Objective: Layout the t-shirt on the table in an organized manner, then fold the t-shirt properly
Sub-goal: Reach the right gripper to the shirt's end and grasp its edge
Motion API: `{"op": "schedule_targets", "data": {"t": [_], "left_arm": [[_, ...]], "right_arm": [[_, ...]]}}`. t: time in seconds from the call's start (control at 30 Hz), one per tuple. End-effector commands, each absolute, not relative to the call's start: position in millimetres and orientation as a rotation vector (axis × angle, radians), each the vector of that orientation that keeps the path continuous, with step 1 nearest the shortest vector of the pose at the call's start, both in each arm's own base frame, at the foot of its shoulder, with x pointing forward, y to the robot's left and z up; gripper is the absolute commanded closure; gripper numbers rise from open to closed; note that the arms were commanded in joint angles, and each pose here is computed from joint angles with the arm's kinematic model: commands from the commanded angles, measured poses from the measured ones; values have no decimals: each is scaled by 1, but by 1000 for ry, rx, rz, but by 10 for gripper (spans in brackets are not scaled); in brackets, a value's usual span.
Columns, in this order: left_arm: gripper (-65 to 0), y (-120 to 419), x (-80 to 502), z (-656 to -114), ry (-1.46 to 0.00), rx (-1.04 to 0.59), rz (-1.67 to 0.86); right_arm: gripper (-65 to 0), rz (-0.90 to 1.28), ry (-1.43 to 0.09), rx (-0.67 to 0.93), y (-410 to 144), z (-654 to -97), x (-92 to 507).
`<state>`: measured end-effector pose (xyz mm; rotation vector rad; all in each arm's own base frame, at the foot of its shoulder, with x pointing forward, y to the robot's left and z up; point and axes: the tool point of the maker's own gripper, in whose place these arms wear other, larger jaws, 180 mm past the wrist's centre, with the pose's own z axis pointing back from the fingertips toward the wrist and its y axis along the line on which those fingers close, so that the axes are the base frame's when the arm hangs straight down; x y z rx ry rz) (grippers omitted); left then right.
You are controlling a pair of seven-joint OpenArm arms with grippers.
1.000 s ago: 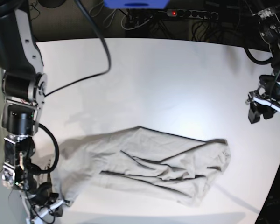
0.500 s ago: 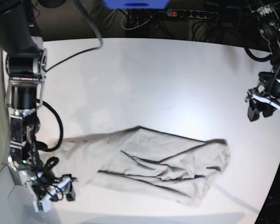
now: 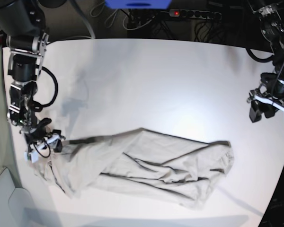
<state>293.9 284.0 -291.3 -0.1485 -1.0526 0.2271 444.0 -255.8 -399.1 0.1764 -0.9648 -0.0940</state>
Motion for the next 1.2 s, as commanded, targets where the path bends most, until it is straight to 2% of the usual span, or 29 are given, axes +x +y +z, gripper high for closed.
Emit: {"op": "schedule_targets", "data": {"t": [0.0,0.4,0.73,0.83,0.87,0.97,1.17], "left_arm": [[-337,286,300,-275,-1110,-142,211],[-337,284,299,-278,-1105,-148,218],[-337,283,298,-278,-1105,-152,221],[-337,283,298,-278,-1104,-150,220],[-337,283,298,-278,-1104,-150,220],[-337,283,298,-278,-1104,-150,220],[-337,283,298,-278,-1106,-150,220]], "right_arm": [[-381,-109,-1056,175,-266,-372,463],[-382,-127,-1083,189,-264,-374,468],[-369,-94,-1112,250,-240,-357,490],[-278,-41,-1105,253,-228,-355,494],[-223,-31,-1102,256,-225,-356,494],[0,-9,-1091,270,-212,-359,494],[0,11,-1099,258,-213,-352,491]]}}
